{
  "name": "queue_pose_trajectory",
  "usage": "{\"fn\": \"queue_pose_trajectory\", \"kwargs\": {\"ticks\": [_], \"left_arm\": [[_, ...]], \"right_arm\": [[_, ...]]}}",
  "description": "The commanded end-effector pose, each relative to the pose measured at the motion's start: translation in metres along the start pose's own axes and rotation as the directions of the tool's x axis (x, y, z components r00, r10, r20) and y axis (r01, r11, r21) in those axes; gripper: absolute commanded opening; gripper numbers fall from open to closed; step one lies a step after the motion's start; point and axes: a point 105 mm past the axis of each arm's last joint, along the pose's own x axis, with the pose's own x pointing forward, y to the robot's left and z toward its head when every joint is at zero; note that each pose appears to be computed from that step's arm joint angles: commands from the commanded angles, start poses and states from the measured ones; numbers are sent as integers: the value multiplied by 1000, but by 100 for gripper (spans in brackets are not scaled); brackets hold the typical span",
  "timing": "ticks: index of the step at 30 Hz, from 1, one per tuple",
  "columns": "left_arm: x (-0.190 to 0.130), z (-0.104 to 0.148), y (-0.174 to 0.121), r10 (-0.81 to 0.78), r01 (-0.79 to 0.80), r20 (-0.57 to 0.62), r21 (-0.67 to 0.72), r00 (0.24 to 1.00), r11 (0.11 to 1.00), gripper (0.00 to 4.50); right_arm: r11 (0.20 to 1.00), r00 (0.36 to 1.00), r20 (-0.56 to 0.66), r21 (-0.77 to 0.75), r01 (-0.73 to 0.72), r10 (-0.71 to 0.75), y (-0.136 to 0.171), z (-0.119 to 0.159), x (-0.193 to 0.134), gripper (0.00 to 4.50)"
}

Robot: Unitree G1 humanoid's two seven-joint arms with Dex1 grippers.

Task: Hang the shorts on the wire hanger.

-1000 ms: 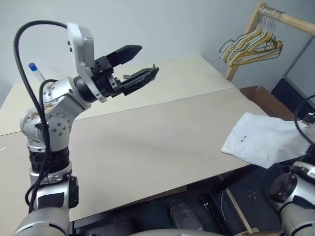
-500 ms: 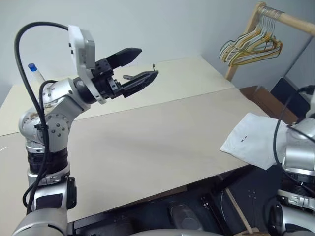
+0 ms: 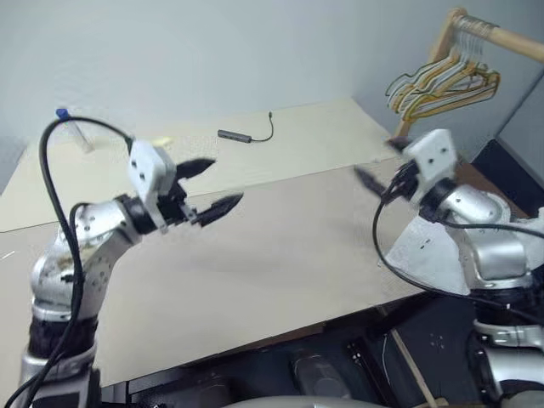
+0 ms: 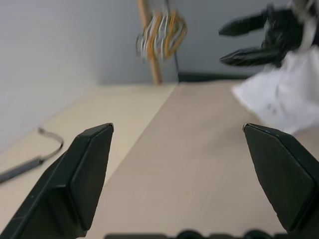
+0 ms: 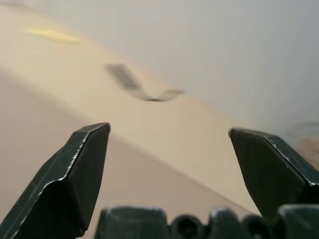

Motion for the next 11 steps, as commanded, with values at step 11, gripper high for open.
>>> {"fn": "queue_pose_trajectory", "kwargs": {"ticks": [11], "left_arm": [[-28, -15, -19, 53, -48, -69, 78, 996, 996, 450]], "right_arm": [[897, 897, 7, -35, -441, 441, 43, 12, 23, 445]]}}
